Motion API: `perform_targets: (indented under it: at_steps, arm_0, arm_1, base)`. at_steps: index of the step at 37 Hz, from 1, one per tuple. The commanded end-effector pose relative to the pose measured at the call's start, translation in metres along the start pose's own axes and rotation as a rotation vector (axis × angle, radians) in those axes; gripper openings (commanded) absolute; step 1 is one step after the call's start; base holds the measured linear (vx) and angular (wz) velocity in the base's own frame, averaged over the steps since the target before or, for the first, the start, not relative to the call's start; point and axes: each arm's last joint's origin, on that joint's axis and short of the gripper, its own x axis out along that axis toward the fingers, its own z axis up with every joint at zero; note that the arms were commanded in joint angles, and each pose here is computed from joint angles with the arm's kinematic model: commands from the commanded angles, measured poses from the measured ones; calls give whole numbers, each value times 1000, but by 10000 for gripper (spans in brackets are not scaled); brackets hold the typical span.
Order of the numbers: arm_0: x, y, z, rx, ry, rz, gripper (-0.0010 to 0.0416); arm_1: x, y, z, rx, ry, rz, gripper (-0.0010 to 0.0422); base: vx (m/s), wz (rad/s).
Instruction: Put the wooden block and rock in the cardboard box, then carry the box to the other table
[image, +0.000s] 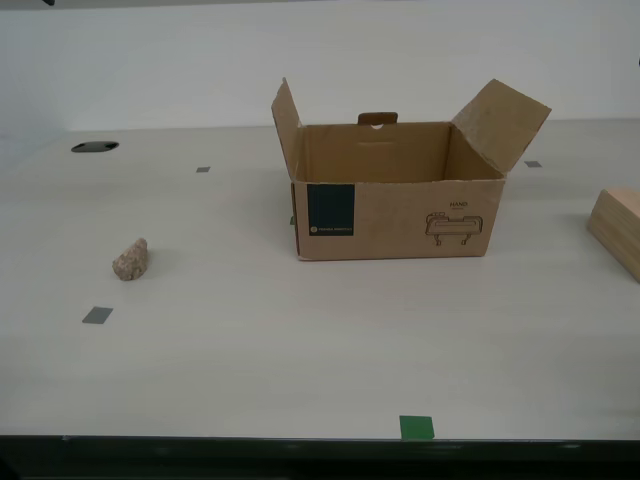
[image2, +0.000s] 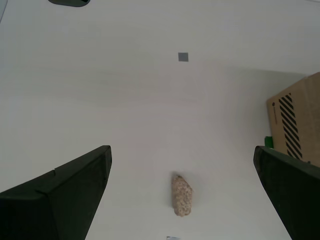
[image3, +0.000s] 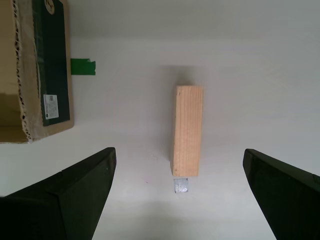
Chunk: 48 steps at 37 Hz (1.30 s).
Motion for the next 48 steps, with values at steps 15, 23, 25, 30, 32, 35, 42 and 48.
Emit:
perform_targets:
  at_steps: [15,23,25,30,32,35,42,48]
  arm_0:
    - [37,-8,-11,68,31,-48,355]
    - [58,-19,-8,105,116,-54,355]
    - [65,-22,-7,104,140,-54,355]
    - [86,-24,-3,92,195,-50,355]
    - [96,-25,-2,86,214,-48,355]
    - [110,-25,1,85,237,-47,355]
    - [142,-27,5,74,264,-43,355]
    - [163,-27,4,66,308,-38,354]
  arm_1:
    - [86,9,-7,1,210,23,389]
    - [114,12,-14,-7,310,30,389]
    - [117,12,-15,-9,325,31,389]
    - [118,12,-16,-14,329,33,389]
    - [117,12,-16,-14,329,33,389]
    - [117,12,-18,-15,344,34,389]
    - [118,13,-20,-17,357,35,389]
    - [117,13,-21,-17,366,36,389]
  base:
    - [0,0]
    - [0,0]
    - [0,0]
    - [0,0]
    - [0,0]
    - [0,0]
    - [0,0]
    - [0,0]
